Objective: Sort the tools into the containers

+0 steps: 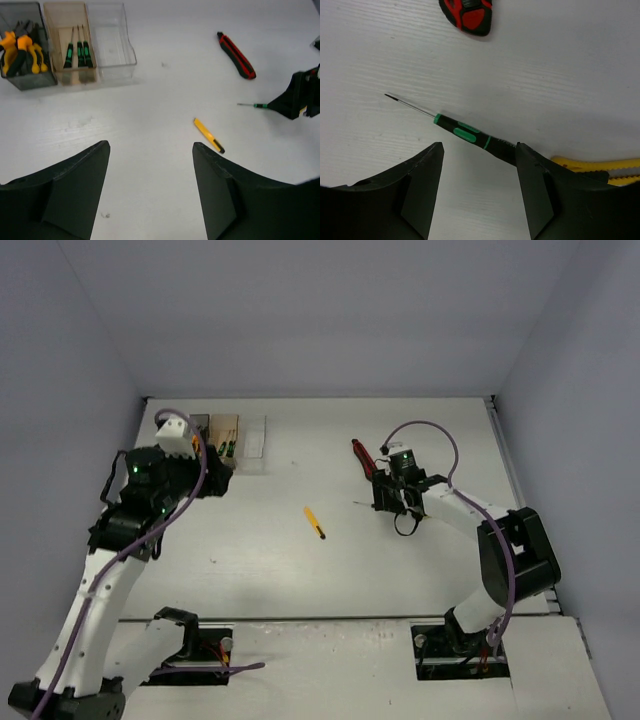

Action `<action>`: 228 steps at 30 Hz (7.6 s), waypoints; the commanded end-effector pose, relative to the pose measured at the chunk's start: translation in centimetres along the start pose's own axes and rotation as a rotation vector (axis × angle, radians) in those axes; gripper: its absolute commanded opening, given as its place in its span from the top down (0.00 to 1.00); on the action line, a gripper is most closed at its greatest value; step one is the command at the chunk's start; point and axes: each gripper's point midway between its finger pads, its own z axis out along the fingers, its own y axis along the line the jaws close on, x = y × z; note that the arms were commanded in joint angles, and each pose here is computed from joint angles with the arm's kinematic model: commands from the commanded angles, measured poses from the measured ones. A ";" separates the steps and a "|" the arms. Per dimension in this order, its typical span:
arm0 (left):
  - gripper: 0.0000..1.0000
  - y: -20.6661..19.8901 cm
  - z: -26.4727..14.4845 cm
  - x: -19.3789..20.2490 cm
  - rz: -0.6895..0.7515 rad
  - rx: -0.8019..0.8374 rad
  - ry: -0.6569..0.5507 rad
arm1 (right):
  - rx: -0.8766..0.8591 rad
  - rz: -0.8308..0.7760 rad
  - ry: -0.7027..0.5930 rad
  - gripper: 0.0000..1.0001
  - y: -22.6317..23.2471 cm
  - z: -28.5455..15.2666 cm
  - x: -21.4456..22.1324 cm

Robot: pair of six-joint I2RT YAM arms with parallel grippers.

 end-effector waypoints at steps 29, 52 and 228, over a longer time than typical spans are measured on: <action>0.36 -1.9 -0.3 8.4 -0.135 0.145 0.131 | -0.141 -0.017 0.132 1.00 11.0 0.3 6.2; 0.35 -13.3 4.3 2.2 -0.335 0.365 -0.087 | -0.815 0.079 -0.478 1.00 24.7 -16.9 -5.5; 0.38 -2.0 10.4 -9.9 0.102 -0.088 0.056 | 0.332 0.698 -0.287 0.28 -6.9 -7.3 0.6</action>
